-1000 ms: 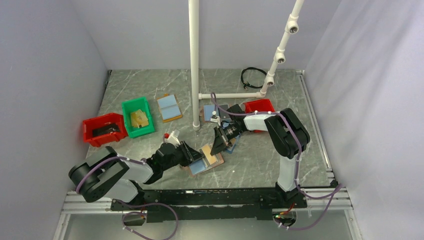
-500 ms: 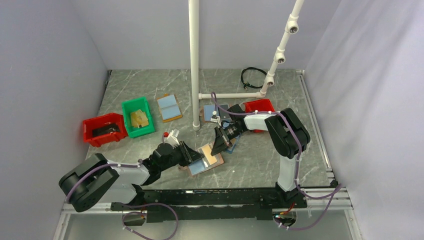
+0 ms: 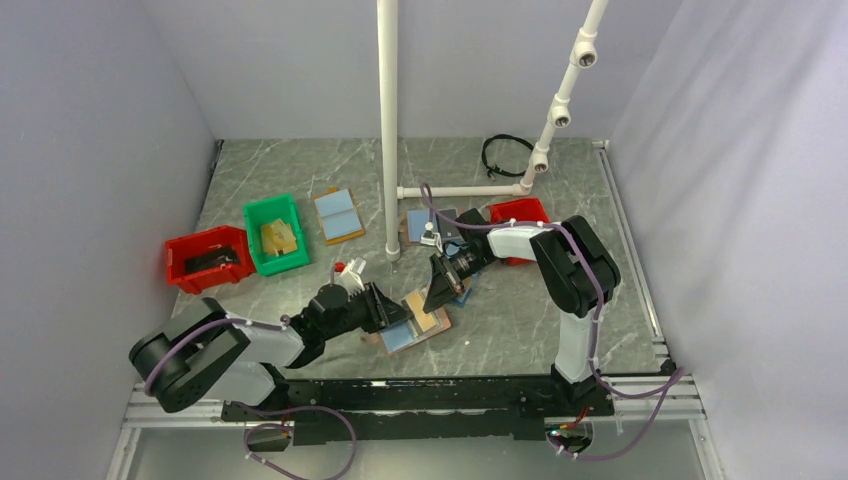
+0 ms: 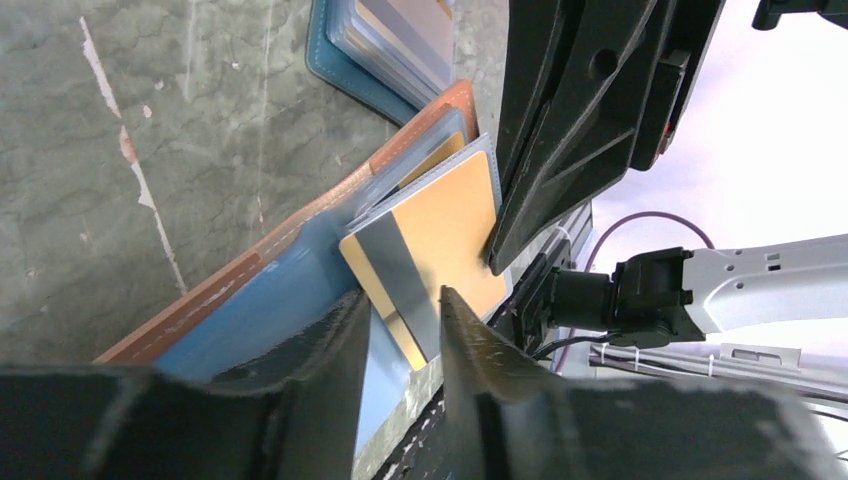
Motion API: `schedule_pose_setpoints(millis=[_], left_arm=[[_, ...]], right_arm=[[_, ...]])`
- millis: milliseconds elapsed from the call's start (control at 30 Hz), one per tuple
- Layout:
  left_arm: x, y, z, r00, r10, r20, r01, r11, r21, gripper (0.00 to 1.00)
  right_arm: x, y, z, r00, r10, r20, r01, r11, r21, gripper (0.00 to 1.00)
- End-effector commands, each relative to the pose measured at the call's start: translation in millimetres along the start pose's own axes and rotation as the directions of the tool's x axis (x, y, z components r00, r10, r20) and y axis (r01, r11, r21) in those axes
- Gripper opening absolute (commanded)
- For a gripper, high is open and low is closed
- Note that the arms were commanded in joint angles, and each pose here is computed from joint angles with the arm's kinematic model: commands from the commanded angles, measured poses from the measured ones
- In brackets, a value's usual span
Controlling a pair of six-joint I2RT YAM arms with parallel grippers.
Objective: Take the credit cards out of the card holder
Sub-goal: Remove the credit card from the card holder.
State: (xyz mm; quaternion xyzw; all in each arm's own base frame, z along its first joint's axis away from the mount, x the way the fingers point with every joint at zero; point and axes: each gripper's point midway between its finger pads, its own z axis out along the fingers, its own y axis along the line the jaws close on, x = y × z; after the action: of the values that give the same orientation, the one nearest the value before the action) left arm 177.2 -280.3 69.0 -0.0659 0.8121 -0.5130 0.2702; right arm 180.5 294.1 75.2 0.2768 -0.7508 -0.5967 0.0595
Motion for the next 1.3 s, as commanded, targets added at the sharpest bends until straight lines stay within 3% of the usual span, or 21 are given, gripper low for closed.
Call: schedule_pose_setpoints(millis=[0, 100, 467, 667, 1267], left_arm=[[-20, -62, 5, 0.998, 0.024, 0.063, -0.038, 0.970, 0.240, 0.39], [-23, -65, 2, 0.996, 0.002, 0.086, -0.025, 0.962, 0.272, 0.46], [-24, -90, 3, 0.996, -0.061, 0.072, 0.032, 0.936, 0.351, 0.44], [-26, -102, -2, 0.996, -0.037, 0.077, 0.006, 0.932, 0.363, 0.53], [-27, -112, -6, 0.995, -0.071, 0.064, 0.042, 0.925, 0.377, 0.57]], right_arm=[[-14, 37, -2, 0.990, -0.139, 0.030, 0.142, 0.981, -0.130, 0.00], [-16, 46, -6, 0.986, -0.156, 0.049, 0.162, 0.975, -0.150, 0.00], [-25, 49, -24, 0.980, -0.166, 0.107, 0.180, 0.974, -0.138, 0.00], [-27, 49, -30, 0.982, -0.140, 0.126, 0.157, 0.979, -0.134, 0.00], [-28, 56, -35, 0.979, -0.151, 0.138, 0.172, 0.973, -0.154, 0.00]])
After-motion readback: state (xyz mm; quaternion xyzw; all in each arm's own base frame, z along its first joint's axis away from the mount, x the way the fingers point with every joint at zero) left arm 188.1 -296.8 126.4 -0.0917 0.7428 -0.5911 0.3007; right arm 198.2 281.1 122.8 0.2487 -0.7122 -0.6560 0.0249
